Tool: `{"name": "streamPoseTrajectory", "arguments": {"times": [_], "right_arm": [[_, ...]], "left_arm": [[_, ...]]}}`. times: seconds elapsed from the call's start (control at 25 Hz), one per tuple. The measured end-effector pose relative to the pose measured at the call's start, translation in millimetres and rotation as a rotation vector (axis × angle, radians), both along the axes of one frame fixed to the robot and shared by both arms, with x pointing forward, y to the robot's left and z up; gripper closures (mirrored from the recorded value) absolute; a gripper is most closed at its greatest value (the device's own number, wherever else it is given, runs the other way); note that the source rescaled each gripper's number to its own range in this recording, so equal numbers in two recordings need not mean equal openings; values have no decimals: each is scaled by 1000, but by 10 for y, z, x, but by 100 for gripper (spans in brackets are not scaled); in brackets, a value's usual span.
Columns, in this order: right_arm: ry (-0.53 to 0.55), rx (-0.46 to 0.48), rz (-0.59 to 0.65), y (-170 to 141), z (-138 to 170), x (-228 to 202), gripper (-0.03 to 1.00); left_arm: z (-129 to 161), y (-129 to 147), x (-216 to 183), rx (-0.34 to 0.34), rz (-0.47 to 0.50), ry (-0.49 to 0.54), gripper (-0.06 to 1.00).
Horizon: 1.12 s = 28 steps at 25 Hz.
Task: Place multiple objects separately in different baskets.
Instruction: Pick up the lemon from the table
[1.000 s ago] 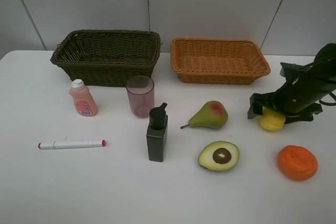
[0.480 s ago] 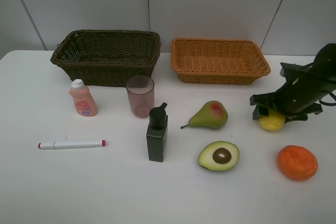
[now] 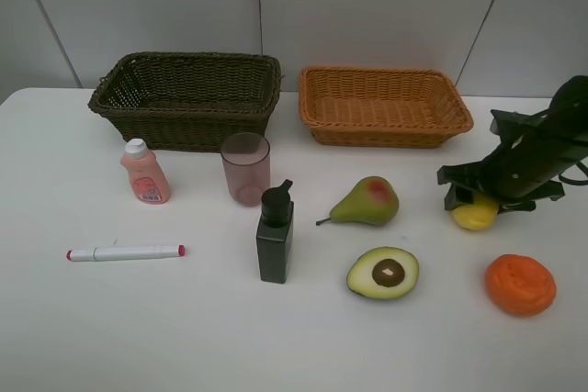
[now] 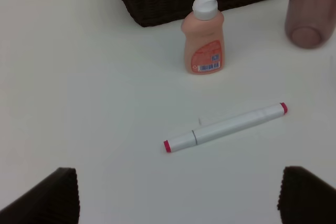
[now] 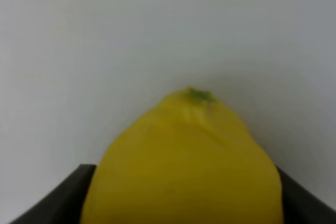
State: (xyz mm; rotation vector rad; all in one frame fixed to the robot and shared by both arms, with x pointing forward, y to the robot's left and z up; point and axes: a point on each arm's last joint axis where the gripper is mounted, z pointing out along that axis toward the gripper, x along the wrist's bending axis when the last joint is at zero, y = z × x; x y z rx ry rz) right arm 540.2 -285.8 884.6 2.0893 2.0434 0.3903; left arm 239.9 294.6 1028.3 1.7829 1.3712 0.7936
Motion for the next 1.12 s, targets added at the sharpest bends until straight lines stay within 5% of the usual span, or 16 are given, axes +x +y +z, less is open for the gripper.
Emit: {"name": "streamPoseTrajectory", "arguments": {"times": [0.6,1.12], "right_arm": [[-1,1,0,0,16,-4,96],[-44,12,9,9,445,-116,96]], "left_arm": [[0,0,0,0,0,0,-6],[0,0,0,0,0,0,-6]]}}
